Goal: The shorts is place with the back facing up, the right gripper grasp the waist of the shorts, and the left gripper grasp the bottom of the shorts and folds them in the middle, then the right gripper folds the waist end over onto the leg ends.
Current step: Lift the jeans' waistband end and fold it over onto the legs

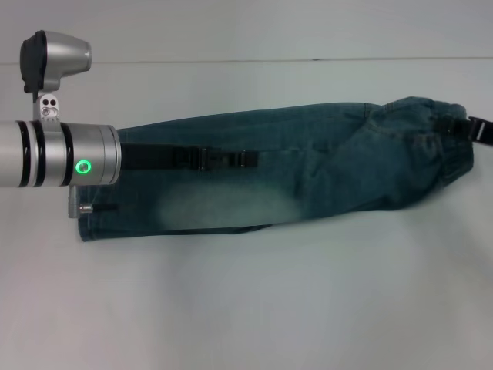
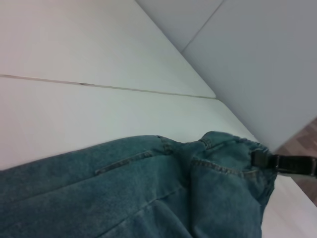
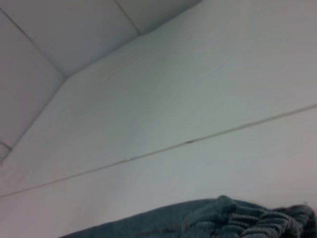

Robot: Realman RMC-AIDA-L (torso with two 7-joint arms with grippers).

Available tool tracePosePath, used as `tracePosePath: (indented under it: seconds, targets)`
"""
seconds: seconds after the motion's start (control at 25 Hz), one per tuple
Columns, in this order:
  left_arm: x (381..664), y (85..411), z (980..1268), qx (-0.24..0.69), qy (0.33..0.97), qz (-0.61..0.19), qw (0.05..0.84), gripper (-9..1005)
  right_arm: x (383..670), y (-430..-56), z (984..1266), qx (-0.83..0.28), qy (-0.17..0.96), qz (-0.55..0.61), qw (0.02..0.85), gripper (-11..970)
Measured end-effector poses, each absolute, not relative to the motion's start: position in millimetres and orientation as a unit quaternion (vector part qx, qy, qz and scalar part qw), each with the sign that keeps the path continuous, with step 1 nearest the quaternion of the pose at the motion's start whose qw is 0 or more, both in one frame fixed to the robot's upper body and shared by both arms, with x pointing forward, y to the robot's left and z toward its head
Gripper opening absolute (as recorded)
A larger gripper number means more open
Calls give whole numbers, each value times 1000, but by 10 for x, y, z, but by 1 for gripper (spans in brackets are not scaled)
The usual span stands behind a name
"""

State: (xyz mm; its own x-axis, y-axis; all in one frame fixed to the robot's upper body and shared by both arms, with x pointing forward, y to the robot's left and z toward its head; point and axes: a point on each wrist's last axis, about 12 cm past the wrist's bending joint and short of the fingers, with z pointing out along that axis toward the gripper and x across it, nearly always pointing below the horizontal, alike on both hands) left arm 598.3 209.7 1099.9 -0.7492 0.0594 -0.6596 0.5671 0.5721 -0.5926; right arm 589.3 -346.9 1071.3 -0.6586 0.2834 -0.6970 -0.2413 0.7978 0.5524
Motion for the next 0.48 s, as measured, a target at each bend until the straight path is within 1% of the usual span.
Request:
tracePosePath:
  seconds: [0.28, 0.48]
  targets:
    - [5999, 2162, 10956, 167, 838, -411, 318, 931, 6069, -3272, 10888, -23, 842, 337, 421, 108]
    - [5985, 2208, 10867, 148, 843, -401, 326, 931, 6186, -3106, 10986, -50, 837, 346, 421, 110]
